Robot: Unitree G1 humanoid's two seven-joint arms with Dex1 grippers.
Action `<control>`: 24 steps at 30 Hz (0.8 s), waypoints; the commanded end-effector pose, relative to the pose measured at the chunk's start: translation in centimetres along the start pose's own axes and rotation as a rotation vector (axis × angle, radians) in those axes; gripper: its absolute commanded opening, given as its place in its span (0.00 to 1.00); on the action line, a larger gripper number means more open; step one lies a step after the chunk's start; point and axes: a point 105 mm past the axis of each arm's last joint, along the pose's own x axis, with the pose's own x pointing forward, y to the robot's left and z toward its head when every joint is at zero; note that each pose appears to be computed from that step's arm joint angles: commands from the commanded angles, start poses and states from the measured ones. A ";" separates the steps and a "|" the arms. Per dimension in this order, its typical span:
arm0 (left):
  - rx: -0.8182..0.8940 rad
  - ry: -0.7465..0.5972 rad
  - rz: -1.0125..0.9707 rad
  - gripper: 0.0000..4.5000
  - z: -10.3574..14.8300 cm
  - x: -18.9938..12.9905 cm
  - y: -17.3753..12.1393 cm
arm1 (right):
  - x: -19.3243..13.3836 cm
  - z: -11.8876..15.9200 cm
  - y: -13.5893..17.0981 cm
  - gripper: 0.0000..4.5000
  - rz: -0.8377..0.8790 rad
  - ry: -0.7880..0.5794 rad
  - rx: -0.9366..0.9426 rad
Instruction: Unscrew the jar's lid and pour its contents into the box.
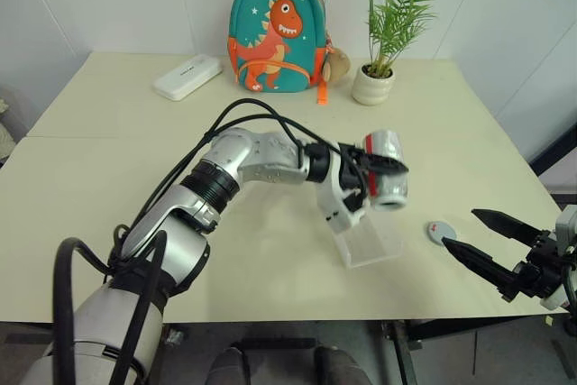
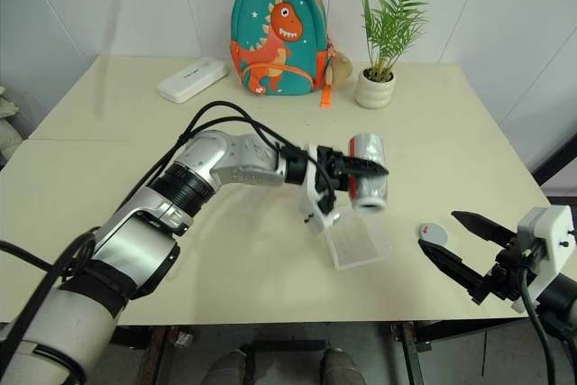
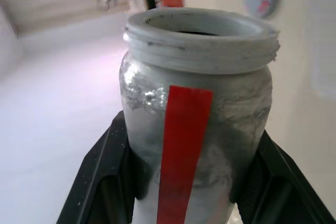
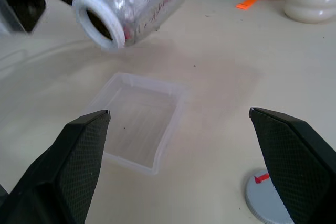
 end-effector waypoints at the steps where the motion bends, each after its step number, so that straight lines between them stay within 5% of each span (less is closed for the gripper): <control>1: 0.252 0.024 0.058 0.43 0.5 0.9 -0.9 | 0.1 1.2 0.4 0.99 -0.012 -0.049 -0.032; 17: 0.448 0.150 0.179 0.43 -2.2 0.6 -0.1 | 0.8 1.0 0.7 0.99 -0.043 -0.072 -0.017; 24: -0.102 0.402 0.195 0.43 -7.0 -1.2 -0.4 | 1.0 1.4 1.0 0.99 -0.016 -0.085 -0.031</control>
